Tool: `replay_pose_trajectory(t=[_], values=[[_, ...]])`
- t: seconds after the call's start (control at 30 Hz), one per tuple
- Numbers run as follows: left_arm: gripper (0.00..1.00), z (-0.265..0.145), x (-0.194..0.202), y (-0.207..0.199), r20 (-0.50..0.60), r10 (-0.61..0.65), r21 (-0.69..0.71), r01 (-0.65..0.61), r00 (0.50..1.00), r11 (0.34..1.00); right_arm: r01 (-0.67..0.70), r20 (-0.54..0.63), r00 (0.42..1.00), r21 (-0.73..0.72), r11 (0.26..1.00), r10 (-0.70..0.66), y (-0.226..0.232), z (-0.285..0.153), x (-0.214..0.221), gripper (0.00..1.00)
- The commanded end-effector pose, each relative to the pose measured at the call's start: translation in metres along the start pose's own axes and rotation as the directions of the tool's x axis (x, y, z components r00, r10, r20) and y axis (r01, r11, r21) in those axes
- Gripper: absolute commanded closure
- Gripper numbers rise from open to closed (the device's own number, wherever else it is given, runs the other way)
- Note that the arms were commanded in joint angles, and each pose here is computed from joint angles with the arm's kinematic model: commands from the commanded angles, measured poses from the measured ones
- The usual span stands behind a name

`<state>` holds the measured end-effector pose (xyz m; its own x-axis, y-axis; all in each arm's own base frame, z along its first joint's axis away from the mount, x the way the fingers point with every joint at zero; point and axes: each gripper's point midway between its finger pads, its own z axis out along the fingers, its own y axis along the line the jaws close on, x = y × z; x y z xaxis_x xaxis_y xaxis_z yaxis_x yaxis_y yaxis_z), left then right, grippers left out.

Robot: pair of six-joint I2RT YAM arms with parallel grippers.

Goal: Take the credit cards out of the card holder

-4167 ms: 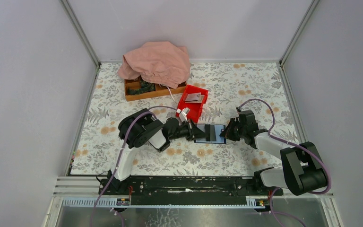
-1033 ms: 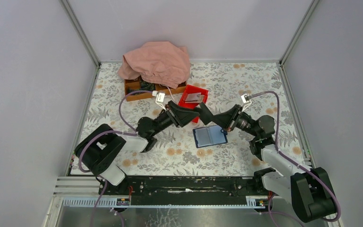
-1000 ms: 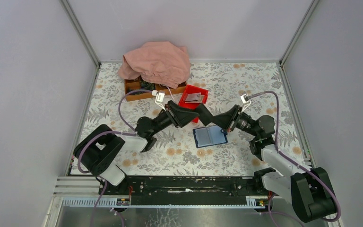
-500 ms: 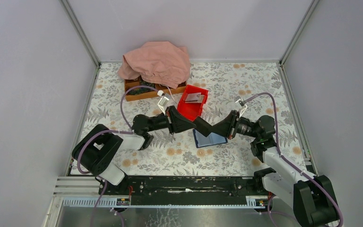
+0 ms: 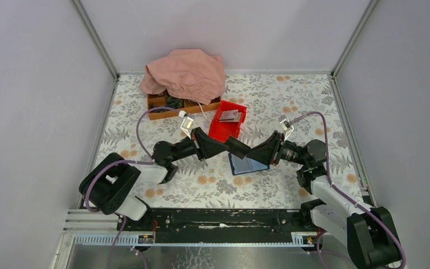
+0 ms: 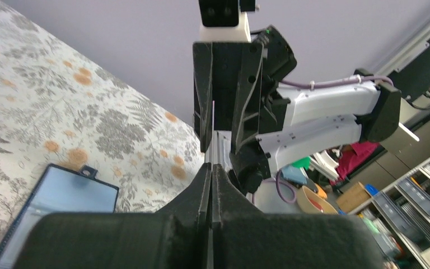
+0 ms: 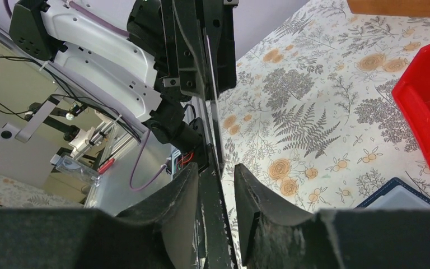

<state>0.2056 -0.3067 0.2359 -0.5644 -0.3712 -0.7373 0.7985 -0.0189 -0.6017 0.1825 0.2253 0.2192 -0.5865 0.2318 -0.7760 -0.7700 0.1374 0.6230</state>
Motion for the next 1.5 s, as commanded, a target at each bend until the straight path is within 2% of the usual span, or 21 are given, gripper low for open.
replay_pose_trajectory(t=[0.0, 0.43, 0.67, 0.83, 1.17, 1.2, 1.23, 1.33, 1.37, 1.47], values=[[1.0, 0.004, -0.036, -0.012, 0.174, 0.088, -0.016, -0.087, 0.981, 0.996, 0.085, 0.065, 0.995, -0.04, 0.996, -0.082, 0.012, 0.001, -0.015, 0.63], [1.0, 0.023, -0.029, -0.024, 0.17, 0.073, 0.029, -0.079, 0.983, 0.996, 0.107, 0.118, 0.988, -0.056, 0.993, -0.099, 0.013, 0.007, -0.032, 0.64], [1.0, 0.018, -0.034, -0.016, 0.214, 0.079, -0.023, -0.075, 0.974, 0.997, 0.103, 0.123, 0.988, -0.07, 0.992, -0.094, 0.015, 0.007, -0.033, 0.8], [1.0, 0.02, -0.034, -0.014, 0.219, 0.071, -0.03, -0.066, 0.973, 0.997, 0.101, 0.13, 0.987, -0.054, 0.993, -0.094, 0.012, 0.008, -0.034, 0.99], [1.0, 0.018, -0.026, -0.008, 0.199, 0.055, -0.04, -0.048, 0.979, 0.998, 0.098, 0.139, 0.986, -0.038, 0.994, -0.092, 0.009, 0.011, -0.043, 1.0], [0.97, 0.017, -0.027, -0.007, 0.204, 0.057, -0.046, -0.049, 0.977, 0.998, 0.097, 0.14, 0.986, -0.038, 0.995, -0.09, 0.009, 0.012, -0.043, 1.0], [0.88, 0.016, -0.028, -0.006, 0.212, 0.058, -0.054, -0.047, 0.976, 0.997, 0.093, 0.142, 0.986, -0.035, 0.995, -0.087, 0.009, 0.012, -0.045, 1.0], [0.51, 0.007, -0.034, 0.001, 0.259, 0.063, -0.108, -0.036, 0.964, 0.993, 0.083, 0.144, 0.986, -0.019, 0.996, -0.079, 0.006, 0.013, -0.047, 1.0], [0.41, 0.003, -0.037, 0.005, 0.277, 0.067, -0.132, -0.031, 0.959, 0.991, 0.077, 0.146, 0.986, -0.011, 0.997, -0.075, 0.004, 0.013, -0.047, 1.0], [0.24, -0.019, -0.039, 0.029, 0.312, 0.07, -0.249, 0.011, 0.948, 0.968, 0.048, 0.159, 0.986, 0.03, 0.998, -0.052, -0.004, 0.014, -0.051, 1.0]])
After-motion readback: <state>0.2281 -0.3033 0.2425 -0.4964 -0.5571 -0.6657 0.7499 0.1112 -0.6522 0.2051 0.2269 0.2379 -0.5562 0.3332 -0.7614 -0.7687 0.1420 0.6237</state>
